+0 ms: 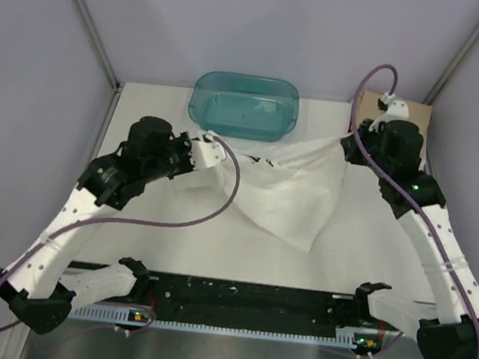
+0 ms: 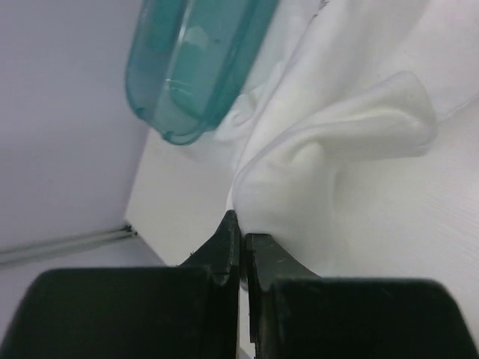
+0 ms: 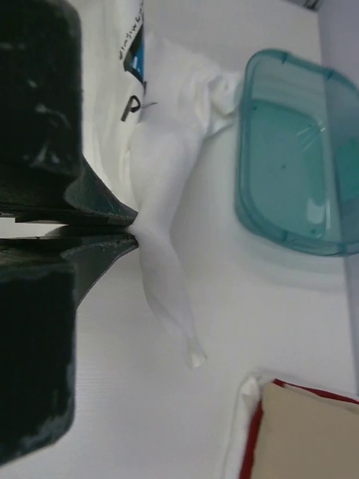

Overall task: Fold and stack the t-shirts
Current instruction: Flatten out the tshirt

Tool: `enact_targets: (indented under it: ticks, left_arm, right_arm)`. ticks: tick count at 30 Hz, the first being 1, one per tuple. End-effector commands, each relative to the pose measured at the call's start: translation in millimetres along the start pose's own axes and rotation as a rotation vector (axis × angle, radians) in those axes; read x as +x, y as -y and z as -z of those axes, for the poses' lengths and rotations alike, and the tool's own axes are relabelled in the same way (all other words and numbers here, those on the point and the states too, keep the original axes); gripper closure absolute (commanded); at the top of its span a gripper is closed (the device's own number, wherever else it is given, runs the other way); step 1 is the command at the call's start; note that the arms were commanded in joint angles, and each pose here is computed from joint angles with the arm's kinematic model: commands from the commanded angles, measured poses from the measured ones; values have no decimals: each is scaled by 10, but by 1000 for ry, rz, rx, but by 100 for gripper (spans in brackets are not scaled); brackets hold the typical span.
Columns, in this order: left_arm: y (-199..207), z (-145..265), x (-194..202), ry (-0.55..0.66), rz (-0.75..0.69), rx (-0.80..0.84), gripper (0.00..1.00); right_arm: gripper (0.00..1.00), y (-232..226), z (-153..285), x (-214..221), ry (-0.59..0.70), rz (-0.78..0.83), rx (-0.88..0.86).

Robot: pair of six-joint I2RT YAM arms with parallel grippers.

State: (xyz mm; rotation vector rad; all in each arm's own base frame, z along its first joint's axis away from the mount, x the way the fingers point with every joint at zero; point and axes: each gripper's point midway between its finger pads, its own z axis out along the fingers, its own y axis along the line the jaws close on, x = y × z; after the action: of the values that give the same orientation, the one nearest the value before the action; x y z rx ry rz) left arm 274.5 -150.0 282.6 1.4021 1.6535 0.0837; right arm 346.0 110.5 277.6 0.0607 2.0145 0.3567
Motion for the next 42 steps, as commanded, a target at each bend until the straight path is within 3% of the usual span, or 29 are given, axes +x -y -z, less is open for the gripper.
enact_targets:
  ticks: [1, 7, 13, 16, 24, 30, 33, 37, 42]
  left_arm:
    - [-477, 741, 79, -99, 99, -222, 100]
    - [-1020, 1864, -57, -60, 127, -546, 100]
    - [-1157, 2630, -43, -30, 143, -746, 100]
    - [-1215, 2648, -14, -55, 134, -782, 100]
    - [-1502, 2168, -64, -133, 112, -801, 100]
    - [-1420, 2690, -96, -48, 160, -862, 100]
    - [-1171, 2935, -138, 47, 133, -801, 100]
    - [-956, 3167, -167, 138, 134, -781, 100]
    - [-888, 3379, -294, 242, 158, -784, 100]
  right_arm:
    - [100, -232, 772, -782, 230, 91, -95]
    - [100, -521, 1729, -1215, 425, 159, -247]
    - [100, -824, 2209, -1183, 461, 148, -443]
    - [100, -860, 2158, -1185, 444, 130, -459]
    - [100, -626, 1513, -1251, 364, 35, -277]
    - [100, -467, 1797, -1048, 392, 64, -241]
    - [100, -596, 2010, -833, 350, 73, -345]
    - [100, -952, 2354, -479, 241, 113, -607]
    - [100, -1222, 2916, -189, 185, 154, -864]
